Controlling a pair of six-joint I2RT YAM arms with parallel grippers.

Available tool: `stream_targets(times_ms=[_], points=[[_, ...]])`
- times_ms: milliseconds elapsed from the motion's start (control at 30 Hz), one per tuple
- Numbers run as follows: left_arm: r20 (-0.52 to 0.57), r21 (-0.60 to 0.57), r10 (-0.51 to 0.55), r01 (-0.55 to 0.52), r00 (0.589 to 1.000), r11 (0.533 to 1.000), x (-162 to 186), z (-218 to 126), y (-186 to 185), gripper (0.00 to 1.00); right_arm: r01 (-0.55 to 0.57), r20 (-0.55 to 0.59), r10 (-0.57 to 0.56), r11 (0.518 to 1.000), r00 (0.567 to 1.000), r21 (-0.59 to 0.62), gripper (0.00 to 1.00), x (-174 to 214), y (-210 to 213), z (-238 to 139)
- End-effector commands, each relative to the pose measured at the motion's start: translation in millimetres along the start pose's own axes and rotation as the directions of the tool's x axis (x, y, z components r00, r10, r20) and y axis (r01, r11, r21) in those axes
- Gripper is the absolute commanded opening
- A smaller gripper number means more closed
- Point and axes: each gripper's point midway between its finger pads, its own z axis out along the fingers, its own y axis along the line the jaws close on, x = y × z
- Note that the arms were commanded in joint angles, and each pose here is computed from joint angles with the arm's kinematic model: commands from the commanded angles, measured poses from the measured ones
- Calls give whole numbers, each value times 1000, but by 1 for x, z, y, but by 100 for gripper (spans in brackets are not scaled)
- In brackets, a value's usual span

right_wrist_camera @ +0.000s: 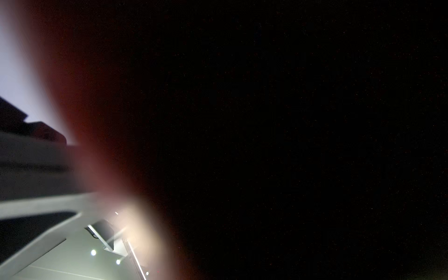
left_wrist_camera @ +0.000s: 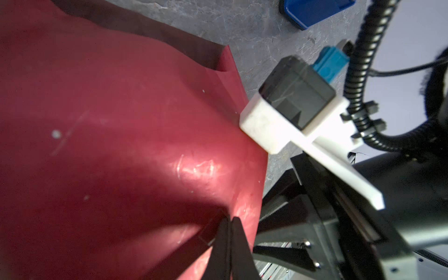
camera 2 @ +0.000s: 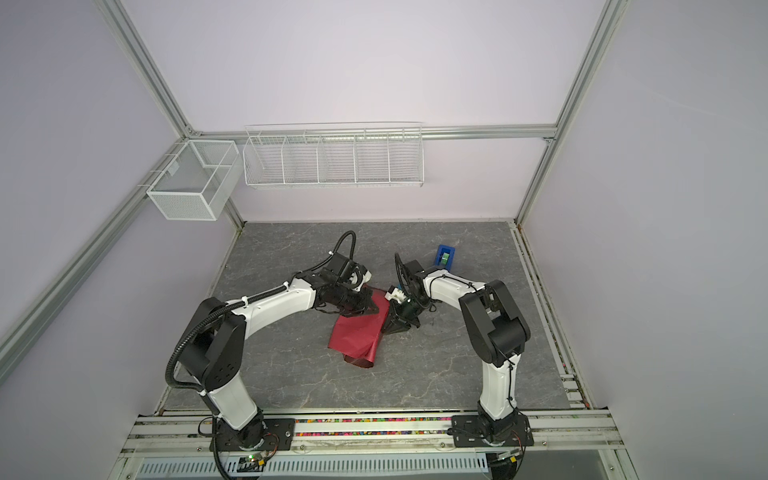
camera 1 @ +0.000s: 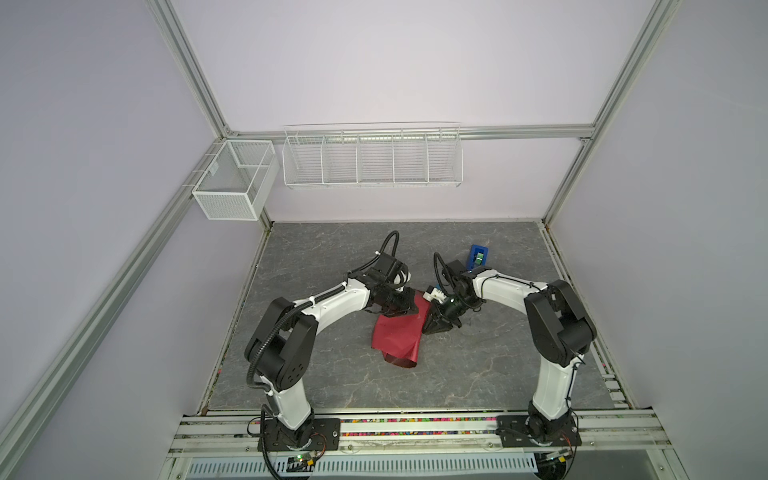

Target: Wrap the gift box in paper

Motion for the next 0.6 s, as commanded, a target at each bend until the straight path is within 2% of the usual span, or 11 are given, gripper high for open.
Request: stream_targets(times_ms=[0, 67, 167, 267, 367, 467, 567], points=[[-83, -134, -56, 44, 995, 990, 29, 16, 42, 4, -38, 33, 36, 997, 999, 61, 17, 4, -9, -1], [-82, -135, -56, 44, 995, 990, 29, 16, 42, 4, -63, 78, 54, 991, 995, 114, 17, 8, -14, -11], [-81, -134, -56, 45, 995, 990, 28, 15, 42, 5, -104, 156, 84, 987, 984, 123, 20, 13, -10, -23], [-81, -135, -55, 44, 995, 990, 28, 15, 42, 5, -168, 259, 145, 984, 955, 66, 28, 14, 2, -34], [-80, -136, -53, 42, 995, 990, 28, 15, 42, 5, -185, 325, 189, 982, 927, -44, 36, 9, 25, -35], [-80, -134, -54, 43, 995, 990, 28, 16, 41, 5, -205, 348, 227, 974, 909, -100, 39, 2, 40, -30], [-78, -130, -51, 41, 996, 991, 27, 15, 40, 5, -230, 372, 247, 969, 895, -90, 39, -4, 40, -23]])
